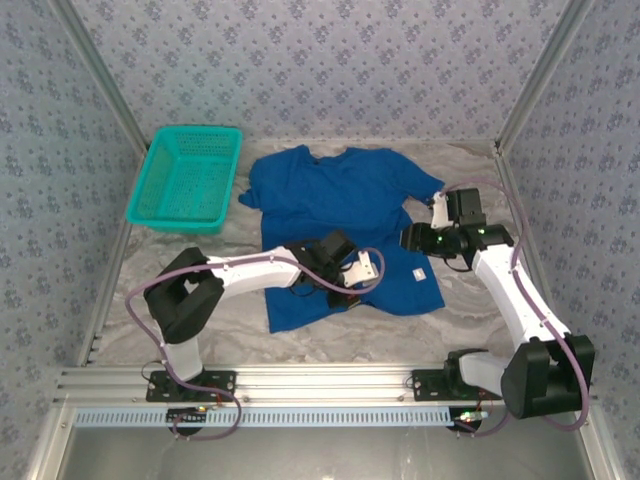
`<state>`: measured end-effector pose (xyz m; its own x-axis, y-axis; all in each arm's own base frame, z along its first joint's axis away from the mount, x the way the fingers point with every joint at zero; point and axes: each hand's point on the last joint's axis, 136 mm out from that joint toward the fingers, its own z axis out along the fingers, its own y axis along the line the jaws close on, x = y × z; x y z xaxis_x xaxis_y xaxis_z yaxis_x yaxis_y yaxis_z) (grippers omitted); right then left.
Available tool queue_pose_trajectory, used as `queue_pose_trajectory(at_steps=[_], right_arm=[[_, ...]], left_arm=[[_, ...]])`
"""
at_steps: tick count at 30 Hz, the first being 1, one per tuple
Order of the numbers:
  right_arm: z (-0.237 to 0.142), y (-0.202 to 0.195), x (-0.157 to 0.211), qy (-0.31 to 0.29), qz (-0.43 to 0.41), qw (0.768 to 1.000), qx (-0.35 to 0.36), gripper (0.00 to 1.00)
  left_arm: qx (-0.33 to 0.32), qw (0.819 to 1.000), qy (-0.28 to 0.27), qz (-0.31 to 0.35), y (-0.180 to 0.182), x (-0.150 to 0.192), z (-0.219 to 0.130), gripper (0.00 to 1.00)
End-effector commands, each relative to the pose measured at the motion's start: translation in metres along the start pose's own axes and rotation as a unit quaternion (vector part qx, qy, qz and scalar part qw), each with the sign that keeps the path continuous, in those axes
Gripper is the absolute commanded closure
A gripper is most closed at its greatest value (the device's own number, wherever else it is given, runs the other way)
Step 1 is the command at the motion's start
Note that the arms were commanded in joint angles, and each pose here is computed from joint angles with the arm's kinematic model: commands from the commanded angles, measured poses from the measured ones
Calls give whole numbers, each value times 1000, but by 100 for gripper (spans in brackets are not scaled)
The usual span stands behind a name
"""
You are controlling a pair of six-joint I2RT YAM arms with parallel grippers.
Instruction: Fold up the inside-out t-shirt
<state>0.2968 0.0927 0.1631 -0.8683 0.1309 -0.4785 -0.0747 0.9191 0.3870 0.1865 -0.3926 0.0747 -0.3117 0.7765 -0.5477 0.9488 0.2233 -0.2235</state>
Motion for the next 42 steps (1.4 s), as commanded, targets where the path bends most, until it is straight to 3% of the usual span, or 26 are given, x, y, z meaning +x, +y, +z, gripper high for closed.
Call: queue_pose_trajectory(at_steps=[1, 8, 15, 19, 22, 25, 30, 31, 35, 38, 42], right_arm=[[-11, 11, 14, 19, -15, 1000, -9, 43], [-9, 20, 25, 29, -26, 999, -17, 43], [-29, 53, 35, 1, -93, 992, -82, 45], [-36, 96, 58, -37, -159, 970, -181, 44], [-27, 101, 65, -52, -193, 965, -171, 39], [-23, 105, 62, -67, -193, 962, -179, 40], [-30, 143, 104, -16, -259, 928, -268, 47], [-23, 145, 111, -10, -267, 926, -266, 50], [31, 129, 118, -27, -227, 956, -181, 66], [43, 137, 107, -137, -255, 940, -181, 68], [61, 137, 96, -191, -306, 922, -144, 70]], left_arm=[[25, 999, -31, -25, -5, -17, -25, 100], [21, 998, -15, -50, 6, -11, -19, 100], [-60, 987, -84, -126, 36, -36, -54, 100], [-44, 975, -144, -165, 33, -50, -81, 100], [-4, 974, -163, -160, 20, -57, -89, 100], [-10, 971, -170, -166, 23, -56, -93, 100], [-16, 958, -189, -214, 34, -62, -109, 100], [-13, 958, -188, -215, 32, -63, -111, 100], [-14, 958, -191, -214, 27, -68, -125, 100], [-12, 954, -209, -214, 22, -74, -141, 100], [0, 949, -235, -212, 11, -84, -162, 100]])
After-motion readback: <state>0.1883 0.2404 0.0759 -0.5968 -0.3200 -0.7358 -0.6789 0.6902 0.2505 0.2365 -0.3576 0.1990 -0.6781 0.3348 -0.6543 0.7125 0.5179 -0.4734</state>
